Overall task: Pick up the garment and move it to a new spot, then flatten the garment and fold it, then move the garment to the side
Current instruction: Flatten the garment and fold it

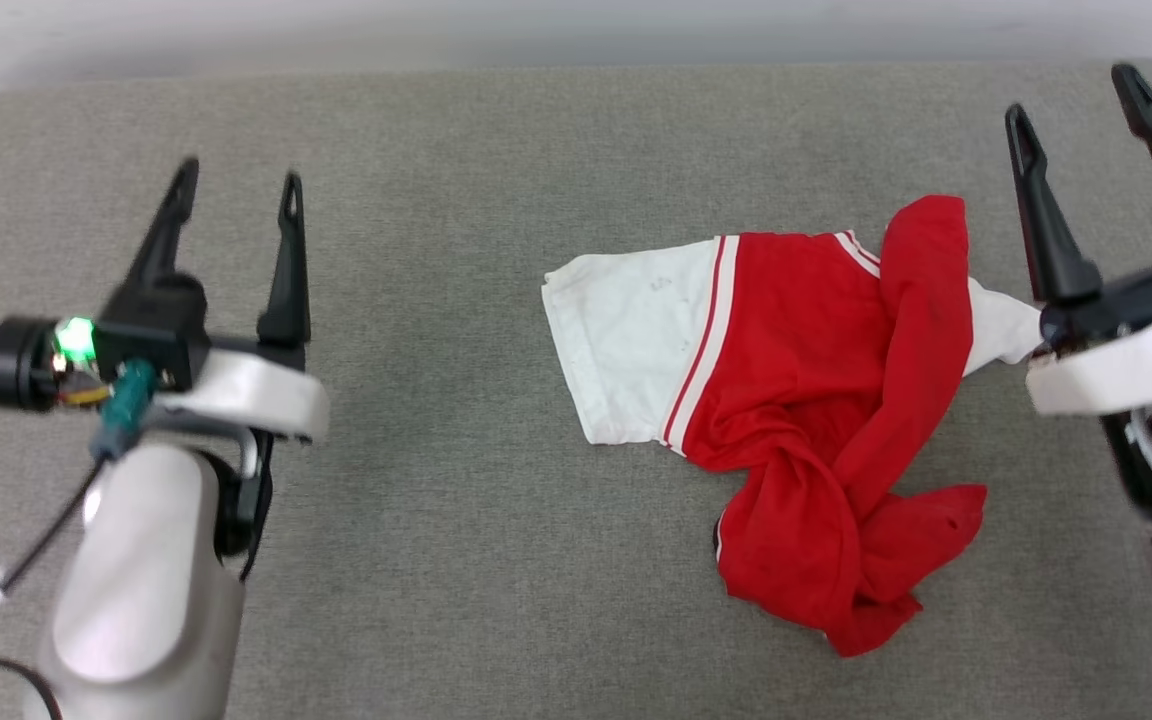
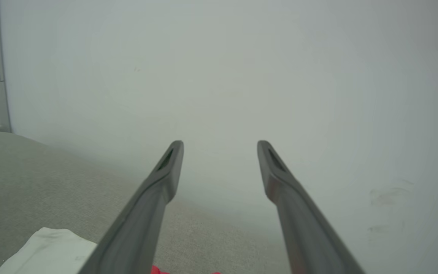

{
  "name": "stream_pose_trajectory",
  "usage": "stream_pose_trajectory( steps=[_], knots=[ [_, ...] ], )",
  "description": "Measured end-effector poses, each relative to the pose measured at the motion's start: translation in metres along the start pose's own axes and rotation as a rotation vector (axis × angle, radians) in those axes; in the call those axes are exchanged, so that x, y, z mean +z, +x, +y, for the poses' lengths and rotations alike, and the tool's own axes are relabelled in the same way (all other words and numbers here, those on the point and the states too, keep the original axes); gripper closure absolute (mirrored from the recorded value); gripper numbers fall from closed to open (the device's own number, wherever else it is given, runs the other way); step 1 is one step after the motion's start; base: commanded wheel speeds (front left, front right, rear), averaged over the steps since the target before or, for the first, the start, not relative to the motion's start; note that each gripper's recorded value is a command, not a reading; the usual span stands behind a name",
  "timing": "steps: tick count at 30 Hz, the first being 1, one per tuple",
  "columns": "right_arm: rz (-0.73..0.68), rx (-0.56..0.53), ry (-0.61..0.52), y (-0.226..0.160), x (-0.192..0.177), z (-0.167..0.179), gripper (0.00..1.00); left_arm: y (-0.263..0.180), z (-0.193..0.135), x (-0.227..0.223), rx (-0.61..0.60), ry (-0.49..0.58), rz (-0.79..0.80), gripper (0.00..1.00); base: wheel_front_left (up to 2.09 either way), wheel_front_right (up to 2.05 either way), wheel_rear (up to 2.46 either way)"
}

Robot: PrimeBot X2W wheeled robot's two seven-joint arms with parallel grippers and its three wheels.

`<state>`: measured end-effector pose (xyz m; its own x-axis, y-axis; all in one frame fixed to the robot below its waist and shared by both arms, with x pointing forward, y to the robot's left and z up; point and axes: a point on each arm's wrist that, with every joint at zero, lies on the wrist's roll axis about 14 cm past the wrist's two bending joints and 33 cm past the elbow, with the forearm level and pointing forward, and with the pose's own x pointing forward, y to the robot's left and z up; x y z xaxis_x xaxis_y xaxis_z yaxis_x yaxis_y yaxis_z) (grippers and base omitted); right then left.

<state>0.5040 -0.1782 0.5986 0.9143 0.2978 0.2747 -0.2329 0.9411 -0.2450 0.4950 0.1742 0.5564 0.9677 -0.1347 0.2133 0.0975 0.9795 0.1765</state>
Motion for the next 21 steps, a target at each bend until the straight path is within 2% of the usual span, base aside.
stream_pose_trajectory(
  steps=[6,12,15,21],
  knots=[
    [-0.002,-0.104,0.071,-0.037,-0.006,0.003,0.0,0.047,-0.01,0.015,-0.102,0.041,-0.002,0.0,0.0,0.0,0.0],
    [0.061,-0.176,0.119,-0.074,-0.022,0.006,0.0,0.083,-0.033,0.014,-0.218,0.076,0.093,0.0,0.0,0.0,0.0],
    [0.098,-0.204,0.135,-0.089,-0.03,0.006,0.0,0.098,-0.05,0.012,-0.28,0.08,0.16,0.0,0.0,0.0,0.0],
    [0.15,-0.23,0.151,-0.107,-0.043,0.009,0.0,0.105,-0.1,-0.007,-0.493,0.125,0.363,0.0,0.0,0.0,0.0]
  ],
)
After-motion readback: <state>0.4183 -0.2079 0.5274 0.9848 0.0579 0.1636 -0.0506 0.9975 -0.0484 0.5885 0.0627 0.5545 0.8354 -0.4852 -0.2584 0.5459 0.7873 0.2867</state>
